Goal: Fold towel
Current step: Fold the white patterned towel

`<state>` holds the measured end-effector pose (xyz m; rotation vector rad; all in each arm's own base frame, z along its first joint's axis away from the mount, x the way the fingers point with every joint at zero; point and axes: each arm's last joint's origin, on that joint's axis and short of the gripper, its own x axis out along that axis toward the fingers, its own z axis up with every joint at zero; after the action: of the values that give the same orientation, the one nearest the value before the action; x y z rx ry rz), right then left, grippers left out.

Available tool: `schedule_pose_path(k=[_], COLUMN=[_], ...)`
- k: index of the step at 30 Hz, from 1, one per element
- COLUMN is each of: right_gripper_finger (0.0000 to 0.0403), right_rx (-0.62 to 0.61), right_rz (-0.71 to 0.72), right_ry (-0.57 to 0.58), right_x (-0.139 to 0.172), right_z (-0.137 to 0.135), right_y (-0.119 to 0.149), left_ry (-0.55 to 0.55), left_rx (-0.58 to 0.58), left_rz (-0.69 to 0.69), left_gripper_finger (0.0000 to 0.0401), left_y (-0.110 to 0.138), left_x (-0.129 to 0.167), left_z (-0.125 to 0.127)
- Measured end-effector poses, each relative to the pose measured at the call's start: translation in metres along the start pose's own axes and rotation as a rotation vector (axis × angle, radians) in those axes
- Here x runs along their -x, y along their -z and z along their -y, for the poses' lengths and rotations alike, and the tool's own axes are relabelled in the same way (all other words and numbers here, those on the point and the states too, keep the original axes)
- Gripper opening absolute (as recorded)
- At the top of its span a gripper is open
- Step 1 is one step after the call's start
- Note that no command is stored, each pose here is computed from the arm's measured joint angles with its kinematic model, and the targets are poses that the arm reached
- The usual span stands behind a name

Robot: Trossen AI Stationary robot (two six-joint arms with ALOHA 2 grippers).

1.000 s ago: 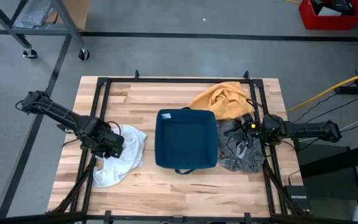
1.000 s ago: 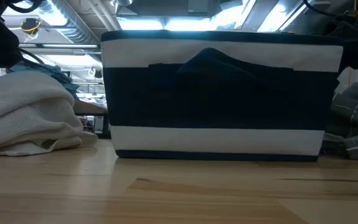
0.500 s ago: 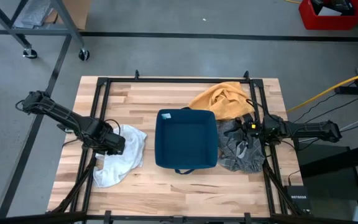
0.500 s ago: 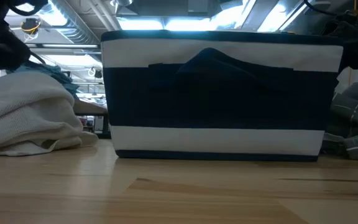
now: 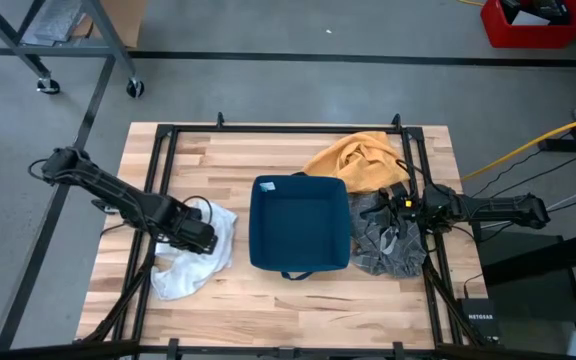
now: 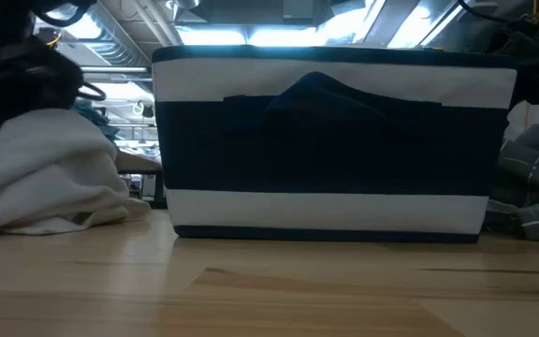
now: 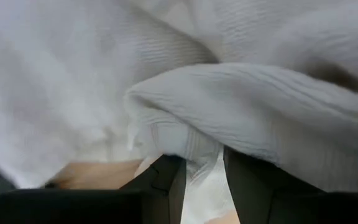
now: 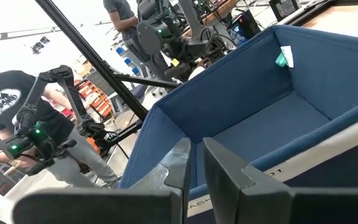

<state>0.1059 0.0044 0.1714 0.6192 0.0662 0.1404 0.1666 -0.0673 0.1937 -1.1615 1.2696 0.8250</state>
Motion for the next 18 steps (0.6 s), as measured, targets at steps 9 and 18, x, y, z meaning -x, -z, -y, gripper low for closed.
schedule_pose_path(k=[9,18], right_gripper_finger=[0.0049,0.0049], right_rx=[0.0,0.0], right_rz=[0.0,0.0], right_ry=[0.0,0.0], right_x=[0.0,0.0], right_z=[0.0,0.0], right_y=[0.0,0.0], left_ry=[0.028,-0.006], left_rx=[0.014,0.01], left_rz=[0.012,0.016], left_gripper_finger=[0.0099,0.0097], left_y=[-0.0001,-0.0005], left_x=[-0.0013,-0.0019], left_z=[0.0038,0.001])
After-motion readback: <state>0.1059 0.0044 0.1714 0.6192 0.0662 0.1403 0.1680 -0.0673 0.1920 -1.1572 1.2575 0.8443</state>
